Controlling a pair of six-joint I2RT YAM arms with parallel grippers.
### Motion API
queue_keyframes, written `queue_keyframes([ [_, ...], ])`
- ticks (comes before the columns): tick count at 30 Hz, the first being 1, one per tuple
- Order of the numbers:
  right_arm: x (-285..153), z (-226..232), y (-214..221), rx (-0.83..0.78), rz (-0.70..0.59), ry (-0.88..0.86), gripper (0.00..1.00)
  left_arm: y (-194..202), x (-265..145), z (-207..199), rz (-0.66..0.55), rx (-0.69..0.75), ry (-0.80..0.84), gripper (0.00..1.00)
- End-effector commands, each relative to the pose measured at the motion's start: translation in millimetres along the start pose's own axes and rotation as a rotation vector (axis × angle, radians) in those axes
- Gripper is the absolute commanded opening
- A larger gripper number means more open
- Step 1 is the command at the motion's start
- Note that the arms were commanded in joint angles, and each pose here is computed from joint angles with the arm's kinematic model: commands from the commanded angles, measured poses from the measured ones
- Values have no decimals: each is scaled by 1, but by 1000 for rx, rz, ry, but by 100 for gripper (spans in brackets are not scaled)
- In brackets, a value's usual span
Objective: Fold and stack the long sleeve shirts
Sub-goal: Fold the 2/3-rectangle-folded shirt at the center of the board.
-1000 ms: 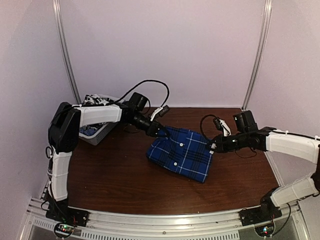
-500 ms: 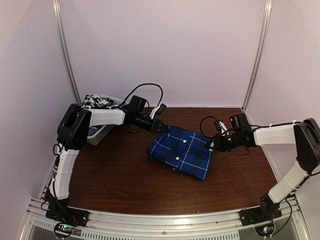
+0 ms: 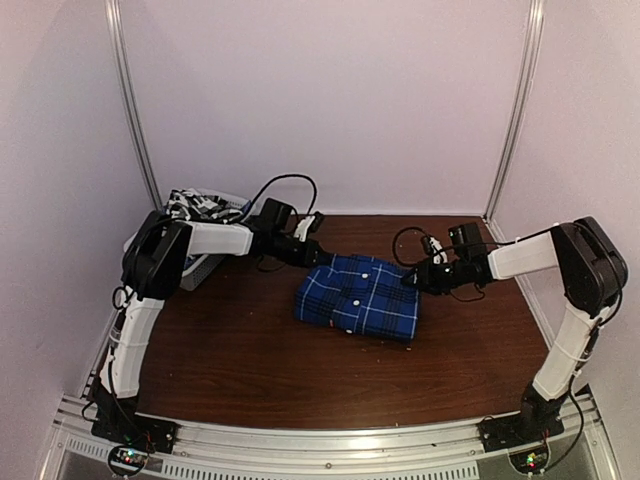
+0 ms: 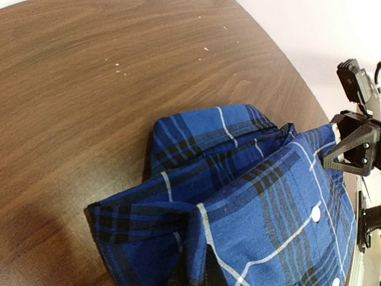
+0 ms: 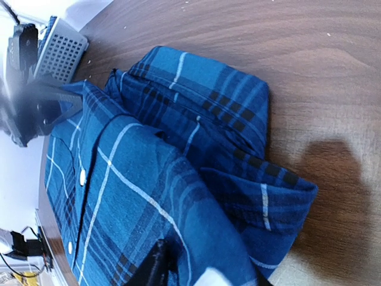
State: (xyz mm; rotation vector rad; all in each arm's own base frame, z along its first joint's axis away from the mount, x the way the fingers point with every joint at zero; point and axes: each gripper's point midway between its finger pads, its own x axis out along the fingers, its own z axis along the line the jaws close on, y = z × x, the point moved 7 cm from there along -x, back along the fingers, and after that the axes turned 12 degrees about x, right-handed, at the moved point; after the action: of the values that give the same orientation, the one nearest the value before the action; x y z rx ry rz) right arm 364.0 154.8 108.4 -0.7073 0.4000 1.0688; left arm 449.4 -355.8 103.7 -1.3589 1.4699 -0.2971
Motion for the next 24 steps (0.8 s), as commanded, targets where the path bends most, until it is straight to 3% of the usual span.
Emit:
queue_keyframes([
  [1, 0, 1, -11, -19, -44, -14, 39, 10, 0, 16, -16, -29, -75, 1],
  [11, -10, -8, -18, -34, -125, 115, 46, 22, -1, 19, -18, -62, -106, 1],
  [19, -32, -6, -21, -62, -195, 229, 48, 9, -13, 14, -43, -38, -146, 20],
  [24, -59, 19, -14, -118, -260, 184, 49, -11, -39, 1, -109, 25, -210, 28],
])
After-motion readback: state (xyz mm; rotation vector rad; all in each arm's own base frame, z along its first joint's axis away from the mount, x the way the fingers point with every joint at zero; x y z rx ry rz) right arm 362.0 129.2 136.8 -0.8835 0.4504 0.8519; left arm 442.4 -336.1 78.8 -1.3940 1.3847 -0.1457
